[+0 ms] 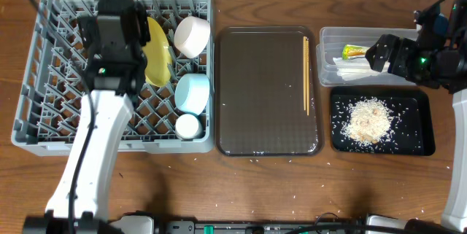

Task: Sort waste into correct bins and load items into the dishwasher
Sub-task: 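Lower the yellow plate upright into the rack and release, then withdraw the left gripper over the dark tray toward the chopsticks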

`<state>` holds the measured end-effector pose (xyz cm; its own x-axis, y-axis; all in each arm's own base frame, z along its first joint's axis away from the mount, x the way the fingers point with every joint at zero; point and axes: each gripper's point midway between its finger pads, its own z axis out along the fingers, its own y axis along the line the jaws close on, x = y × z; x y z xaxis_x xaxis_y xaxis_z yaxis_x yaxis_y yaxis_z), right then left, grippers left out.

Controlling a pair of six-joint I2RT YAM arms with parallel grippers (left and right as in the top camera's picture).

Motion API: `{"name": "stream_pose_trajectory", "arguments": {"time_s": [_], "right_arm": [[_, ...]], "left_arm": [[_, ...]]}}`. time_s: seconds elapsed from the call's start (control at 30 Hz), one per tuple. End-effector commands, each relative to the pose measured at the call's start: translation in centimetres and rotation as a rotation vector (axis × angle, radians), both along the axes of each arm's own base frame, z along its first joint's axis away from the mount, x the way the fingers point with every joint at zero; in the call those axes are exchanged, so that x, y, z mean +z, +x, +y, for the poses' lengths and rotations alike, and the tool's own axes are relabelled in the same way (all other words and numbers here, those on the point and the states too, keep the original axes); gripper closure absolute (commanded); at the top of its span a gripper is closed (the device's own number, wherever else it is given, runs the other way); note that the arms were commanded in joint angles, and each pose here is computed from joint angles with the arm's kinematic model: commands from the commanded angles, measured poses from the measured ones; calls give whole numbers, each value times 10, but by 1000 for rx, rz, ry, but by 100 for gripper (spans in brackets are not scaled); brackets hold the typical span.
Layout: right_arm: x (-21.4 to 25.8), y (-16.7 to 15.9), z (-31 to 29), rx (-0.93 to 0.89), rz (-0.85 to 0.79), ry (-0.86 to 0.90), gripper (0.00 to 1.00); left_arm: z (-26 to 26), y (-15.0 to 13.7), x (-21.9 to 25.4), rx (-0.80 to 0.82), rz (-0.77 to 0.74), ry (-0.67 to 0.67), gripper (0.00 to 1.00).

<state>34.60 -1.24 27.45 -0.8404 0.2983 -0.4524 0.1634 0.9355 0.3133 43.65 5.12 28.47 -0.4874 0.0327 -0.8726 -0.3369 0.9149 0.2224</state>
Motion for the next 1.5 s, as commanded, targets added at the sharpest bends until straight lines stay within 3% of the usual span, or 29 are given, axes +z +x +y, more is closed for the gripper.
{"name": "stream_pose_trajectory", "arguments": {"time_s": [0.0,0.3,0.67,1.0,1.3,1.47], "right_arm": [[3,1,-2,-9,-8,-1,1],[3,1,-2,-9,-8,-1,1],[3,1,-2,-9,-8,-1,1],[3,1,-2,-9,-8,-1,1],[3,1,-2,-9,-8,-1,1],[3,1,-2,-9,-8,-1,1]], "left_arm": [[-34,-11,6,-124,-27,-224,12],[-96,-48,-33,-332,199,-543,10],[-121,-57,-35,-366,238,-704,10],[-179,-63,-60,-451,354,-727,10],[-231,-56,-112,-515,491,-714,10],[-240,-56,-111,-542,483,-710,10]]}}
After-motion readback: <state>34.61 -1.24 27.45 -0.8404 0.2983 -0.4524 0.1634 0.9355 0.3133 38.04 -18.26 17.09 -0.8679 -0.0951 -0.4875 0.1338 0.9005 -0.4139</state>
